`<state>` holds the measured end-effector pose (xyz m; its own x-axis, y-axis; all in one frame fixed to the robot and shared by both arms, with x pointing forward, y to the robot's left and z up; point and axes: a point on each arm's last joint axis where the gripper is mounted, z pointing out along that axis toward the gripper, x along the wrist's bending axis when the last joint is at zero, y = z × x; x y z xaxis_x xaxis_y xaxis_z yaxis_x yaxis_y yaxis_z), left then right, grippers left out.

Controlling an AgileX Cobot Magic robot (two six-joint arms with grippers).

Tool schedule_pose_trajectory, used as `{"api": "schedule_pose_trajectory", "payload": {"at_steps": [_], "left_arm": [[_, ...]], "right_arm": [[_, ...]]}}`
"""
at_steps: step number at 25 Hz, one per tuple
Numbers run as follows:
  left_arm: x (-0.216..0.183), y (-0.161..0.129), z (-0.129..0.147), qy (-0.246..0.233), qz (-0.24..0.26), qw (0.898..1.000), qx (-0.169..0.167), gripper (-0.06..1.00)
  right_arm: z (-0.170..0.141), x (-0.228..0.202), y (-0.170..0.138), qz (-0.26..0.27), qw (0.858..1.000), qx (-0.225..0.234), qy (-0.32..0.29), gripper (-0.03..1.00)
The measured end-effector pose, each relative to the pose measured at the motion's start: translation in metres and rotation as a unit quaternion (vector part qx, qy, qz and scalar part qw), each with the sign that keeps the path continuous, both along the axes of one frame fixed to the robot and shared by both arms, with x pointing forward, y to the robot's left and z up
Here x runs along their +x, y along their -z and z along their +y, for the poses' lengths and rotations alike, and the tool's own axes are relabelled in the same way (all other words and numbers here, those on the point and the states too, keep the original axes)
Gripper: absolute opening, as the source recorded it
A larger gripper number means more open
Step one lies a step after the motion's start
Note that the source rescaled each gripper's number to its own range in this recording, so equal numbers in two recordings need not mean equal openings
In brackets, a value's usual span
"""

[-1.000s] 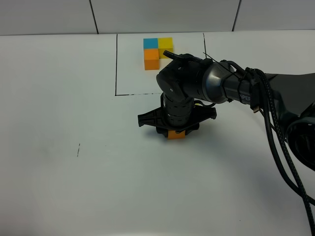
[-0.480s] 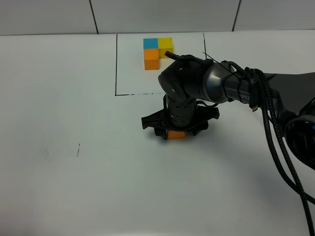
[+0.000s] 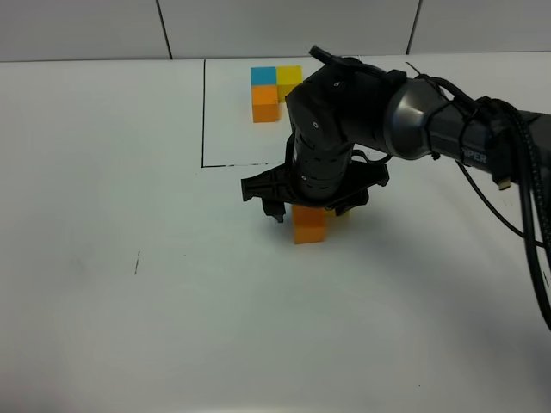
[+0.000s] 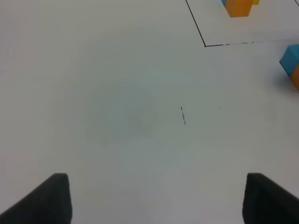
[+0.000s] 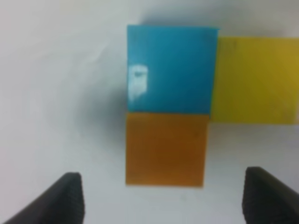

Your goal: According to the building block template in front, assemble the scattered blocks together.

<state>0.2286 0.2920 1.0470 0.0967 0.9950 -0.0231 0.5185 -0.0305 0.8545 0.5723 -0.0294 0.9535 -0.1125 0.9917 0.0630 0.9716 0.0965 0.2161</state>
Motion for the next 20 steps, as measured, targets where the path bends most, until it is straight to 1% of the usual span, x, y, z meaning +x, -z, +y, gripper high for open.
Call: {"api": "schedule_pose_trajectory", "payload": {"at_steps": [3, 5, 8, 11, 14, 17, 20], "left_arm": [[0.0, 0.0, 0.0, 0.0, 0.0, 1.0, 0.0, 0.68], [0.0, 0.0, 0.0, 0.0, 0.0, 1.0, 0.0, 0.68], [0.0, 0.0, 0.0, 0.0, 0.0, 1.0, 0.0, 0.68], [0.0, 0.0, 0.0, 0.0, 0.0, 1.0, 0.0, 0.68], [0.0, 0.0, 0.0, 0.0, 0.0, 1.0, 0.0, 0.68], [0.0, 0.0, 0.0, 0.0, 0.0, 1.0, 0.0, 0.68], [0.0, 0.0, 0.0, 0.0, 0.0, 1.0, 0.0, 0.68]], "right_arm": [[-0.007, -0.003, -0.013, 0.004, 1.0, -0.01, -0.012, 0.48], [-0.017, 0.0, -0.021, 0.008, 1.0, -0.016, -0.016, 0.48], [-0.042, 0.012, -0.03, 0.008, 0.999, -0.025, -0.02, 0.48], [-0.075, 0.029, -0.037, 0.004, 0.999, -0.033, -0.021, 0.51], [-0.112, 0.038, -0.041, -0.003, 0.999, -0.037, -0.01, 0.59], [-0.157, 0.04, -0.04, -0.033, 0.999, -0.034, -0.001, 0.68], [-0.202, 0.031, -0.037, -0.06, 0.998, -0.033, 0.013, 0.78]]}}
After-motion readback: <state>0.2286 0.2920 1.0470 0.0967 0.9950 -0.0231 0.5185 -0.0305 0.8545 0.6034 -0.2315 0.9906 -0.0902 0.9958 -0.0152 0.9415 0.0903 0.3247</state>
